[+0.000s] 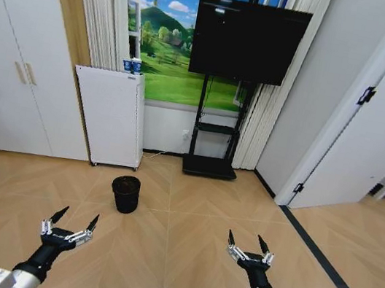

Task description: Pick up the trash bin and place the garbage on the floor into it.

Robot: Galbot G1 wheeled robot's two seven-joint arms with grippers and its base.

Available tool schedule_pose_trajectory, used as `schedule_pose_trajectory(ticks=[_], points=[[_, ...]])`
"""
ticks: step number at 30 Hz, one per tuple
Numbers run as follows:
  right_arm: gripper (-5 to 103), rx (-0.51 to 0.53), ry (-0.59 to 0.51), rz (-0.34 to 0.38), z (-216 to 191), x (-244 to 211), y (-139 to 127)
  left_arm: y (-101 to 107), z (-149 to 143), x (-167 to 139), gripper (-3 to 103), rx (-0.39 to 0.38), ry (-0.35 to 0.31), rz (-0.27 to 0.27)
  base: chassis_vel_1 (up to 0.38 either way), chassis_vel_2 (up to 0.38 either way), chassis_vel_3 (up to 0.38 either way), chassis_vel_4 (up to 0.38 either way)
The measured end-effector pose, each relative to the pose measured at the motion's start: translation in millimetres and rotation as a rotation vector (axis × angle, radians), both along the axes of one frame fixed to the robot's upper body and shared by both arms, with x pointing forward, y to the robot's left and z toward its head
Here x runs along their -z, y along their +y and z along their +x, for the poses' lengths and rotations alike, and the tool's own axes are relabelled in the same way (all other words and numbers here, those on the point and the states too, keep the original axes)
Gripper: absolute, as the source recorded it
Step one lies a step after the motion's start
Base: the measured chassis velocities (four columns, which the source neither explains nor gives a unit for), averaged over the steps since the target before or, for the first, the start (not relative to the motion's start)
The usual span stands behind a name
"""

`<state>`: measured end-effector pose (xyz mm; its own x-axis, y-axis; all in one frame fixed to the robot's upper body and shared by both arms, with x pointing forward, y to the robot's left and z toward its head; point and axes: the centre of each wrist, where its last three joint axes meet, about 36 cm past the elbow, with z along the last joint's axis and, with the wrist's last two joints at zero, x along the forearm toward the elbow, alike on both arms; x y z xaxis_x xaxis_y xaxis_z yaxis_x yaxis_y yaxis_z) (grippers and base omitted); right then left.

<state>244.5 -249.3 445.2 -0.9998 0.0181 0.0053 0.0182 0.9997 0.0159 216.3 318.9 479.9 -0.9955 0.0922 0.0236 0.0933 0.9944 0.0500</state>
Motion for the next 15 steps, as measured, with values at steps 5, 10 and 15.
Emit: schedule_pose_trajectory(ticks=[5,10,15], points=[[100,0.000,0.000,0.000,0.0,0.0,0.0,0.0,0.0,0.0,100,0.000,0.000,0.000,0.057,-0.038,-0.047,0.055],[100,0.000,0.000,0.000,-0.1,0.1,0.0,0.0,0.0,0.0,100,0.000,0.000,0.000,0.148,-0.157,-0.150,0.139],[100,0.000,0.001,0.000,-0.3,0.2,0.0,0.0,-0.1,0.0,100,0.000,0.000,0.000,0.149,-0.160,-0.182,0.146]])
